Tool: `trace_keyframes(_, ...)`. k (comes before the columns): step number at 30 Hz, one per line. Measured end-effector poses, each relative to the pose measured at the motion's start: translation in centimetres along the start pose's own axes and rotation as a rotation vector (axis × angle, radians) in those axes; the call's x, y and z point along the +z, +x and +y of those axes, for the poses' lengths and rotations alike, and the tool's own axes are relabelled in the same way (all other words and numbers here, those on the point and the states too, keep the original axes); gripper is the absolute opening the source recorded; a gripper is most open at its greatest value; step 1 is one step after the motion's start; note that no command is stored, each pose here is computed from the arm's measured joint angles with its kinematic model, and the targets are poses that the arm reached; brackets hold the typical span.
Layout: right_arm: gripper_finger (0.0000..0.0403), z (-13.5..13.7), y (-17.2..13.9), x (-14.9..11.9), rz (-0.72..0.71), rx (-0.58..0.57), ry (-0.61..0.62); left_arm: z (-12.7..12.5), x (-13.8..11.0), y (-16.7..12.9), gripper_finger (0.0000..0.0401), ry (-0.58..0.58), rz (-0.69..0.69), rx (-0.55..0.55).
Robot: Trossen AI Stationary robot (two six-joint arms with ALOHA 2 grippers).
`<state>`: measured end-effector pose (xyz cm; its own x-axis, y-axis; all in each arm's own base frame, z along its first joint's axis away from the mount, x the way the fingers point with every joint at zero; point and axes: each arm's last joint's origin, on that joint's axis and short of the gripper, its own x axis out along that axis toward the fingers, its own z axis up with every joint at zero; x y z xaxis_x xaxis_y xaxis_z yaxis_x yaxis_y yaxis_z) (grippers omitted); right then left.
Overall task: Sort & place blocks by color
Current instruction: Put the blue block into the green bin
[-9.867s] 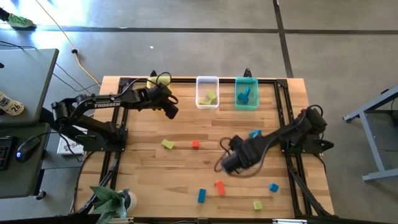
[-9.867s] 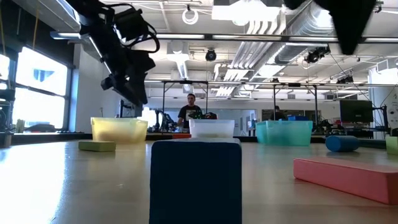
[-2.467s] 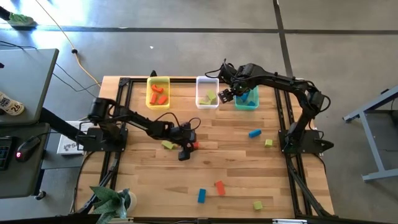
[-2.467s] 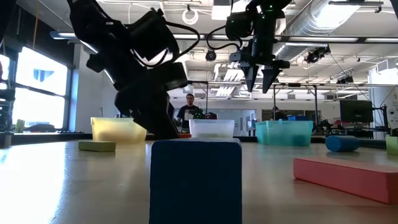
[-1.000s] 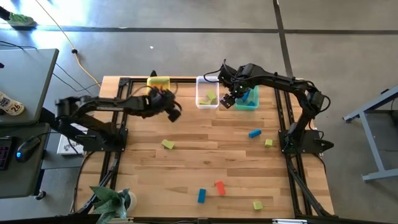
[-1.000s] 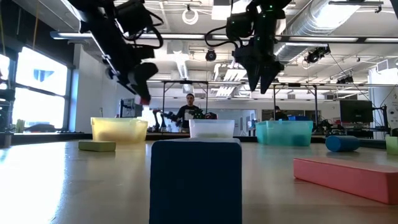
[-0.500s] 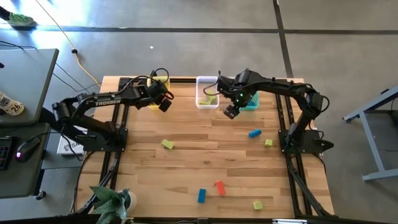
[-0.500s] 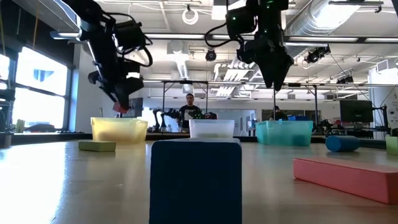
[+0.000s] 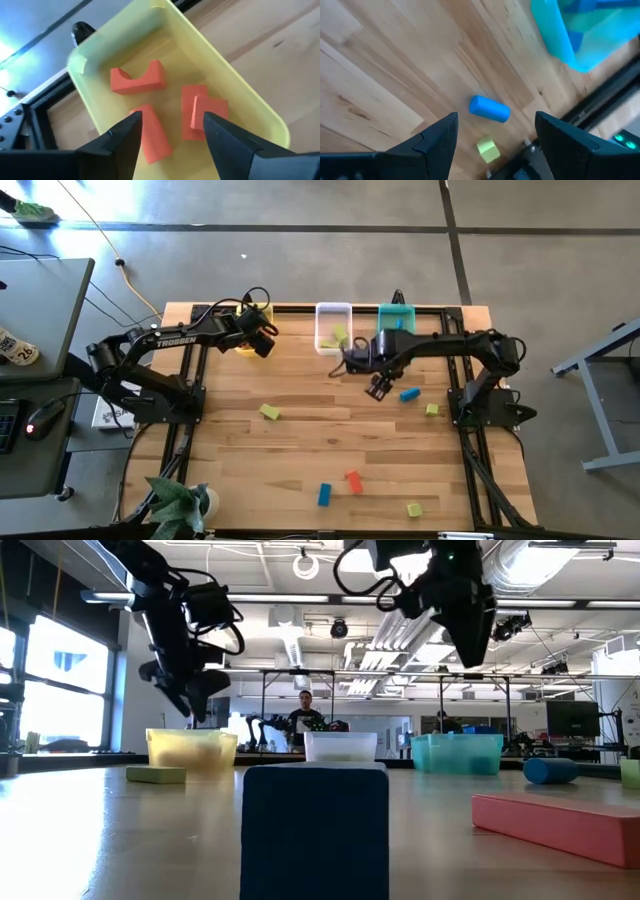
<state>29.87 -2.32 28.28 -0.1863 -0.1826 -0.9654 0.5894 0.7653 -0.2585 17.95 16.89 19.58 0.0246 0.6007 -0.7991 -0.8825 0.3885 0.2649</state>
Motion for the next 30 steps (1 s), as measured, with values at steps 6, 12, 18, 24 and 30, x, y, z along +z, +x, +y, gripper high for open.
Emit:
trace_keyframes(6, 0.0252, 2.5, -0.6, -2.0, -0.065, -0.05, 0.046, -0.3, 0.1, 0.0, 0.02, -0.005, 0.011, -0.091)
trace_keyframes(12, 0.0252, 4.4, -1.1, -3.8, -0.098, -0.046, 0.112, -0.8, 0.2, -0.2, 0.0201, -0.004, 0.004, -0.159)
trace_keyframes(18, 0.0252, 5.8, -1.4, -5.3, -0.12, -0.036, 0.183, -1.3, 0.1, -0.4, 0.0201, 0.021, -0.002, -0.187)
trace_keyframes(24, 0.0252, 6.2, 0.9, -6.8, -0.071, -0.112, 0.118, -2.4, 0.5, -0.9, 0.0201, 0.062, -0.055, -0.306)
trace_keyframes(30, 0.0252, 5.3, 3.9, -8.7, 0.011, -0.211, -0.042, -3.3, 1.0, -1.4, 0.0201, 0.059, -0.133, -0.347)
